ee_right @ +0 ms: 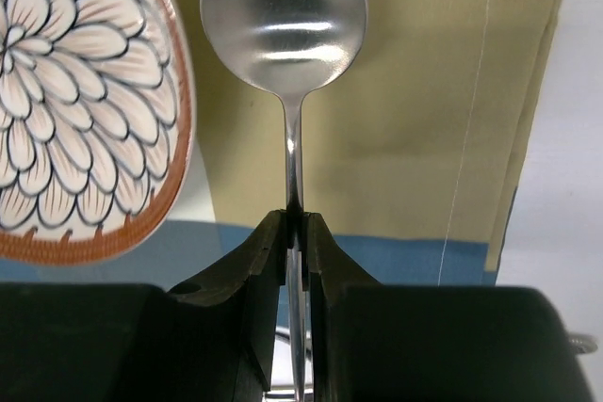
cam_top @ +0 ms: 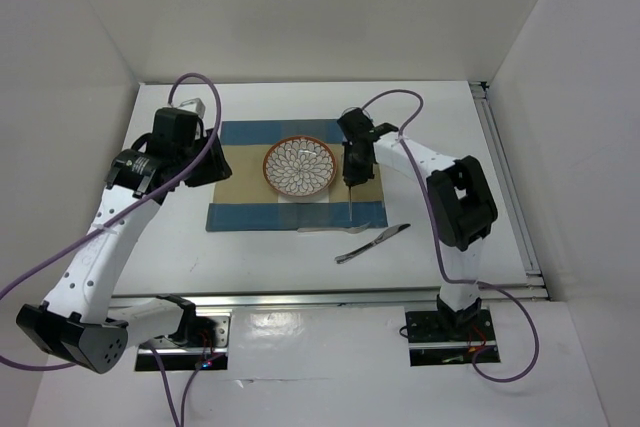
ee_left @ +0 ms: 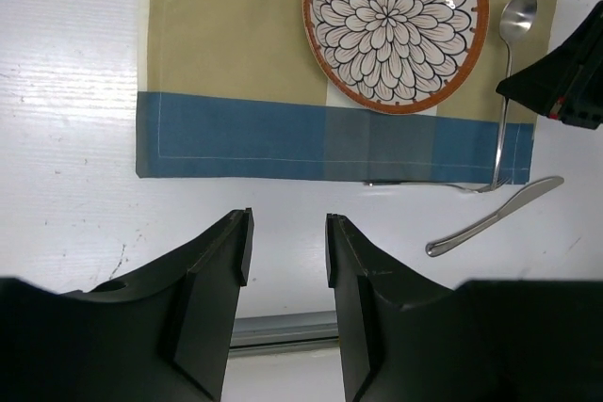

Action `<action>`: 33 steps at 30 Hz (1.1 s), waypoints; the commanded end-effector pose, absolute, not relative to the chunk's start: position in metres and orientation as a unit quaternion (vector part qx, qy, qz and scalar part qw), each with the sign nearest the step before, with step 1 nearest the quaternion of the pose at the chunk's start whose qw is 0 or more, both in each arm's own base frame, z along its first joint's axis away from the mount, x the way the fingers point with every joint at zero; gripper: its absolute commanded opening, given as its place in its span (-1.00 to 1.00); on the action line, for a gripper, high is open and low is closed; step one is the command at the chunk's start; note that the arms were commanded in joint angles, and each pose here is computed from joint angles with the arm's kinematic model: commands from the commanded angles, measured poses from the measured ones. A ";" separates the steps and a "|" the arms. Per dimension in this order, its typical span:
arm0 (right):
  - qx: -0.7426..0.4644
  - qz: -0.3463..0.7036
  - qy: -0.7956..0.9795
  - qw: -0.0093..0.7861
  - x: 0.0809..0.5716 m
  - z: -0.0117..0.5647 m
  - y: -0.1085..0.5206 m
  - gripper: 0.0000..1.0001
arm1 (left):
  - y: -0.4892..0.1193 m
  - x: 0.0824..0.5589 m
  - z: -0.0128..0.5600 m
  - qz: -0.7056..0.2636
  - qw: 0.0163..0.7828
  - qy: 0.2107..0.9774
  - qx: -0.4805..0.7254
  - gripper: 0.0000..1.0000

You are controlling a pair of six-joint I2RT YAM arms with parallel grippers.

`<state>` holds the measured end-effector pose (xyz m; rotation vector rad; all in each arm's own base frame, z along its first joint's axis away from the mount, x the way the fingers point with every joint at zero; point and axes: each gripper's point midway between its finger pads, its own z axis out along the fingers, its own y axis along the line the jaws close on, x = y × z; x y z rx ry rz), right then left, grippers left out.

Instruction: Set the dinner table for one person

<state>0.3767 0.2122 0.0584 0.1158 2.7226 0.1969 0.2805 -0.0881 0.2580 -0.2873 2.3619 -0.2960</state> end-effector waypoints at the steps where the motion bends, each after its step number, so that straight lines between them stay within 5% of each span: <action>1: 0.072 0.089 0.967 0.229 0.401 0.074 0.215 -1.00 | -0.090 0.280 0.263 -0.124 0.373 0.915 -0.096 0.06; 14: 0.079 0.069 0.968 0.227 0.424 0.046 0.216 -0.92 | -0.111 0.269 0.244 -0.161 0.335 0.928 -0.014 0.06; 18: 0.079 0.054 0.967 0.236 0.420 0.054 0.211 -0.27 | -0.116 0.259 0.214 -0.151 0.285 0.947 0.009 0.06; 20: 0.080 0.059 0.964 0.245 0.418 0.066 0.210 -0.13 | -0.123 0.254 0.205 -0.151 0.270 0.951 0.023 0.06; 33: 0.033 0.083 0.966 0.244 0.333 0.095 0.215 -0.11 | -0.152 0.243 0.196 -0.152 0.248 0.955 0.056 0.09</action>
